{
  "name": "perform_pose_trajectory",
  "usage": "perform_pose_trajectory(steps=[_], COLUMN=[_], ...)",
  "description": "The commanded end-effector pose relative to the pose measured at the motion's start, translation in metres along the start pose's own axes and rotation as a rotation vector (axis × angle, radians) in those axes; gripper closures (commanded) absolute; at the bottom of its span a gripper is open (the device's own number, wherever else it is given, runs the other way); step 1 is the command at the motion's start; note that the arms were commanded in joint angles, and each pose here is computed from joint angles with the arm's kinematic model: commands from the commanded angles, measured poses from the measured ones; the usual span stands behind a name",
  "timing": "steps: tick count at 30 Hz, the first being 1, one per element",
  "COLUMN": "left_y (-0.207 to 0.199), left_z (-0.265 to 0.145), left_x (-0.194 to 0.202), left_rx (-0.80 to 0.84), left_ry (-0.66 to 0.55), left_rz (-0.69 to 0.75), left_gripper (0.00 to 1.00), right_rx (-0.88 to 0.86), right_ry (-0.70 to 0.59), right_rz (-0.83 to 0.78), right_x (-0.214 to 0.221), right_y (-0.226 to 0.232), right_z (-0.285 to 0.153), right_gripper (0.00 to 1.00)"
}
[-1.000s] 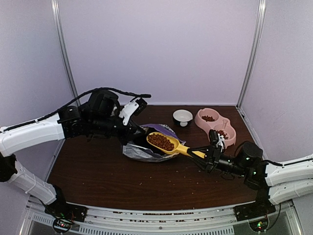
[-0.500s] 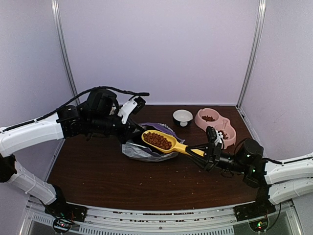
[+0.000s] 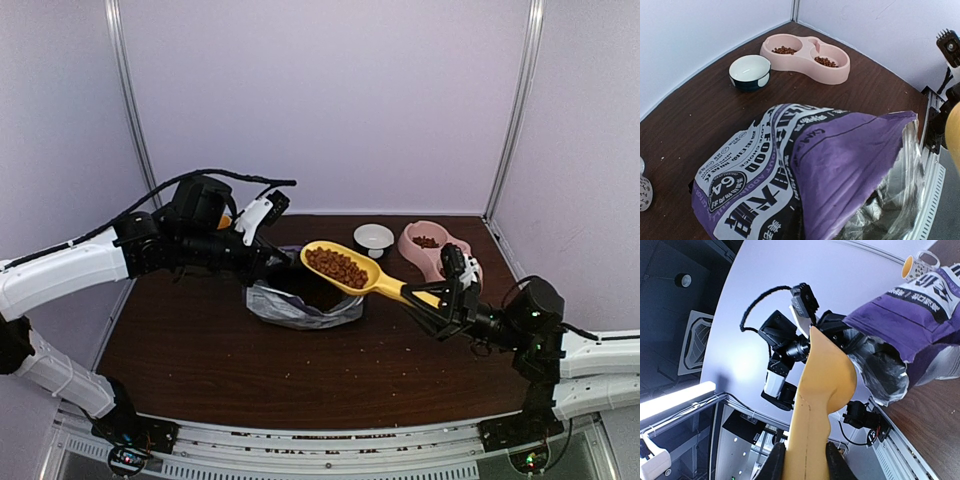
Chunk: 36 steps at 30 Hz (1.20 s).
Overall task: Serve the pet food
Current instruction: Place the pet food in the pet food bowl.
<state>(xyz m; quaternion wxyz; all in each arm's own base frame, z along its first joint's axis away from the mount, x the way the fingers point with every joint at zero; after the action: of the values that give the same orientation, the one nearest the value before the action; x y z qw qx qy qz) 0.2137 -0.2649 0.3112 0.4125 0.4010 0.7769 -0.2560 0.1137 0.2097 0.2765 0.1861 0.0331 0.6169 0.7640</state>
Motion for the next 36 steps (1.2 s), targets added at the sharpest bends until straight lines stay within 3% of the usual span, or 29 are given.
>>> perform_pose_trajectory(steps=[1,9,21,36], left_y=[0.002,0.002,0.001,0.0], left_z=[-0.014,-0.016,-0.02,-0.027], left_x=[-0.018,-0.019,-0.019,-0.021], left_rx=[-0.004,-0.001,-0.004,-0.004], left_ry=[-0.106,-0.11,-0.116,-0.13], left_rz=[-0.009,-0.008,0.003,0.011], left_gripper=[1.0,1.0,1.0,1.0], right_rx=[-0.088,-0.058,0.138,0.364], right_ry=[-0.122,-0.292,-0.62,-0.817], right_rz=[-0.031,0.003,-0.047,-0.125], right_x=[-0.015,-0.036,-0.081,-0.121], right_y=[0.021,0.002,-0.036,-0.061], right_z=[-0.009,-0.034,-0.096,-0.145], right_gripper=[1.0,1.0,1.0,1.0])
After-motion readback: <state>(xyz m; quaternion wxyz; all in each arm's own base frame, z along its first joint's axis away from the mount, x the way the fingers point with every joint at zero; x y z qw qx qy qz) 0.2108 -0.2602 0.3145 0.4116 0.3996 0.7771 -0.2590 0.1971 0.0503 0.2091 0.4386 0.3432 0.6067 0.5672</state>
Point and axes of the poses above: each gripper's point midway between its finger pads, its own z axis out along the fingers, its own y axis along the line the jaws close on, x = y × z, the point moved 9 cm from there along -z, back along the fingers, and after that the axes turned 5 degrees about z, right-handed, at the moved point
